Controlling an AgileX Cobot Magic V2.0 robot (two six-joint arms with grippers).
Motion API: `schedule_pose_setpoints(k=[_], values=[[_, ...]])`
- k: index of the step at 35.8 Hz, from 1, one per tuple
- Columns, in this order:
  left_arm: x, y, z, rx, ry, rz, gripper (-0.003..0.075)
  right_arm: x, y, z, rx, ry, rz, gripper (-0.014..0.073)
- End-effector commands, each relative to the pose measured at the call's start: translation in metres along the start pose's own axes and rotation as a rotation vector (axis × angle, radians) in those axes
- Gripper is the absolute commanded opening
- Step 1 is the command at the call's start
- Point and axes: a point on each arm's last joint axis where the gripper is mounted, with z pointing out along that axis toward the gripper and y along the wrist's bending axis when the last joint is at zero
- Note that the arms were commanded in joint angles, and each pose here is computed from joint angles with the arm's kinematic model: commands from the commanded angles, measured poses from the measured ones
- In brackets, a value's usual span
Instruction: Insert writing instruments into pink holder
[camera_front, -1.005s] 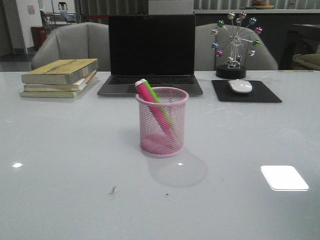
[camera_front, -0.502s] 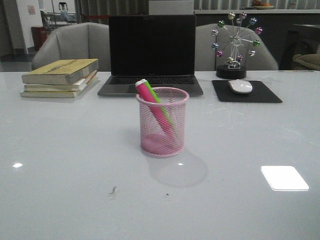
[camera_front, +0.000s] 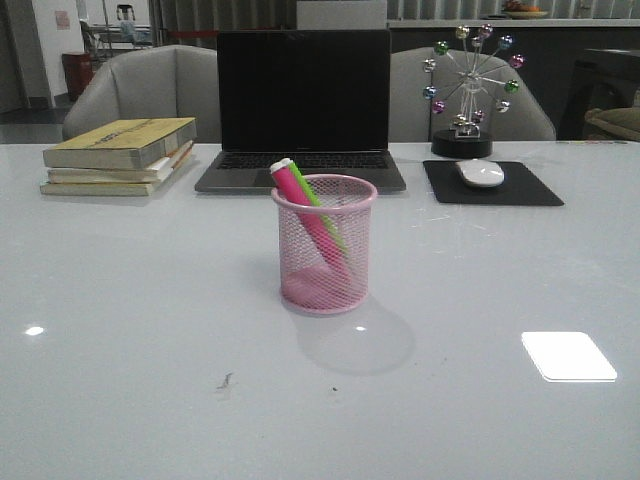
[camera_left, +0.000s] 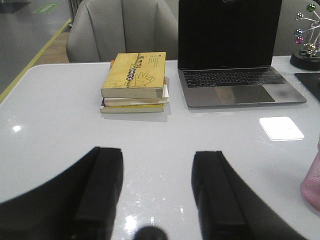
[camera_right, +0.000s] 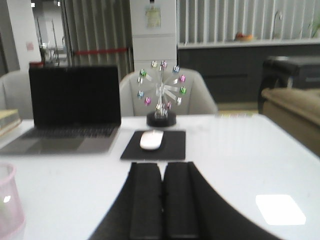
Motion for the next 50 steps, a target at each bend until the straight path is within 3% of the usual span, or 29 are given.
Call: schedule_pose_setpoints(k=[1, 7, 17, 37, 45, 50], values=[[-0.017, 0.0, -0.001, -0.003, -0.113, -0.012, 0.0383, 0.001, 0.0, -0.001, -0.025, -0.083, -0.008, 0.005], [-0.017, 0.0, -0.001, -0.003, -0.113, -0.012, 0.0383, 0.01, 0.004, -0.001, -0.088, 0.019, -0.038, 0.005], [-0.017, 0.0, -0.001, -0.003, -0.113, -0.012, 0.0383, 0.02, 0.004, -0.002, -0.09, 0.139, -0.042, 0.005], [-0.018, 0.0, -0.004, -0.004, -0.123, 0.003, 0.0383, 0.021, 0.004, -0.002, -0.09, 0.144, -0.042, 0.005], [-0.029, 0.001, -0.039, -0.013, -0.272, 0.04, 0.0383, 0.021, 0.004, -0.002, -0.09, 0.144, -0.042, 0.005], [-0.025, 0.005, -0.069, -0.081, -0.394, 0.04, 0.0383, 0.021, 0.004, -0.002, -0.09, 0.144, -0.042, 0.005]])
